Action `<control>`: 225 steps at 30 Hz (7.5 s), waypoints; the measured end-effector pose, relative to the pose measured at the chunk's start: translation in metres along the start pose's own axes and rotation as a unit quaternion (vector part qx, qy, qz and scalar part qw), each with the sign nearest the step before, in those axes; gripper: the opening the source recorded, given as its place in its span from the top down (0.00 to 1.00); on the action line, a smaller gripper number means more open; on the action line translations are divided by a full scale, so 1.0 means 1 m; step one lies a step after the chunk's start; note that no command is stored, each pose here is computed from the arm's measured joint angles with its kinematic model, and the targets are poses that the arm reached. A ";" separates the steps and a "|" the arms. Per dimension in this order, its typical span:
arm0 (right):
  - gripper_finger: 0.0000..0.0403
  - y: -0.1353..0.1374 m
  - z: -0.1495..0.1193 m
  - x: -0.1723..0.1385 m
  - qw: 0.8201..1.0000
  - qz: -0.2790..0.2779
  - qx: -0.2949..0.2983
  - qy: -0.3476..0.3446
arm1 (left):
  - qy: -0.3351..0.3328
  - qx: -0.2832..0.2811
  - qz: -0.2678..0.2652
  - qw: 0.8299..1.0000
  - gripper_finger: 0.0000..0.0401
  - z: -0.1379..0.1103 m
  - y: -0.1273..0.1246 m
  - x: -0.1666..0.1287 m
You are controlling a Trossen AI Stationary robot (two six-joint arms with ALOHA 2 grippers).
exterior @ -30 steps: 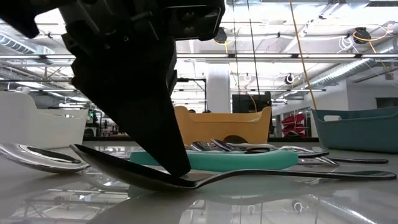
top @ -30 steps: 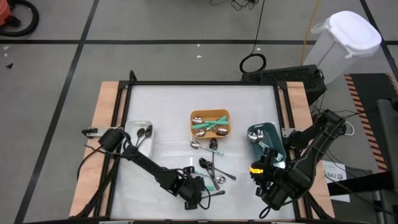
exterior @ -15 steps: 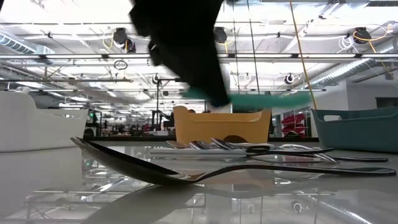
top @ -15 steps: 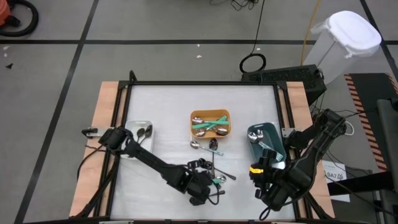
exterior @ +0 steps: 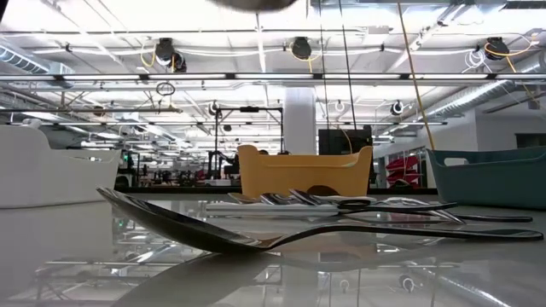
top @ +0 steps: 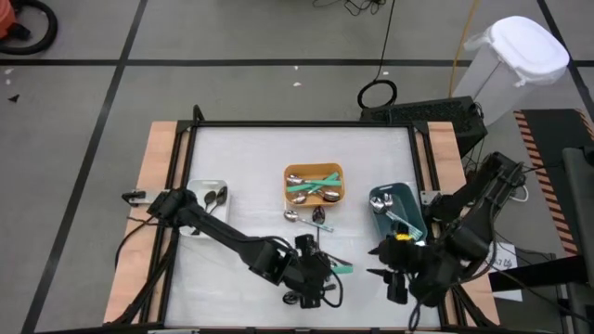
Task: Sort silverware by color (type)
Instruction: Put the green spoon into the orange bin, then put the black spoon into the white bin
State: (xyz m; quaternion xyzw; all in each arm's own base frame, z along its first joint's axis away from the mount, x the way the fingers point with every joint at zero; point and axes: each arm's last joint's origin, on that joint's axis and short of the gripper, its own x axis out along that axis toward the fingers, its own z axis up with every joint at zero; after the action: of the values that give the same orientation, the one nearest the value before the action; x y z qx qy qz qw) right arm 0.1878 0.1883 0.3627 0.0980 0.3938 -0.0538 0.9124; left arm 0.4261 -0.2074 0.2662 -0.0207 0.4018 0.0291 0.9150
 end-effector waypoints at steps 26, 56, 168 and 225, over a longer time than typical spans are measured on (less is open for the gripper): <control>0.35 -0.015 0.010 -0.022 0.998 0.016 -0.041 -0.049 | -0.120 0.028 -0.005 0.992 0.89 0.069 0.019 -0.055; 0.81 -0.011 0.013 -0.012 0.997 0.017 -0.064 -0.038 | -0.124 0.018 -0.004 0.992 0.89 0.070 0.021 -0.054; 0.40 -0.177 0.008 -0.025 0.988 0.024 0.151 -0.022 | 0.048 -0.164 0.026 0.985 0.74 0.014 0.032 -0.023; 0.42 -0.080 -0.049 0.001 0.986 0.046 0.152 0.042 | 0.123 -0.071 -0.042 0.989 0.37 -0.048 -0.044 0.050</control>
State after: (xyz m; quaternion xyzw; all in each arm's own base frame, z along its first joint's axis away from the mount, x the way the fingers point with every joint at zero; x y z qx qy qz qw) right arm 0.1398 0.1212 0.3176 0.2557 0.4144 -0.0666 0.8709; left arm 0.4277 -0.2525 0.1972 -0.1057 0.5070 0.0159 0.8553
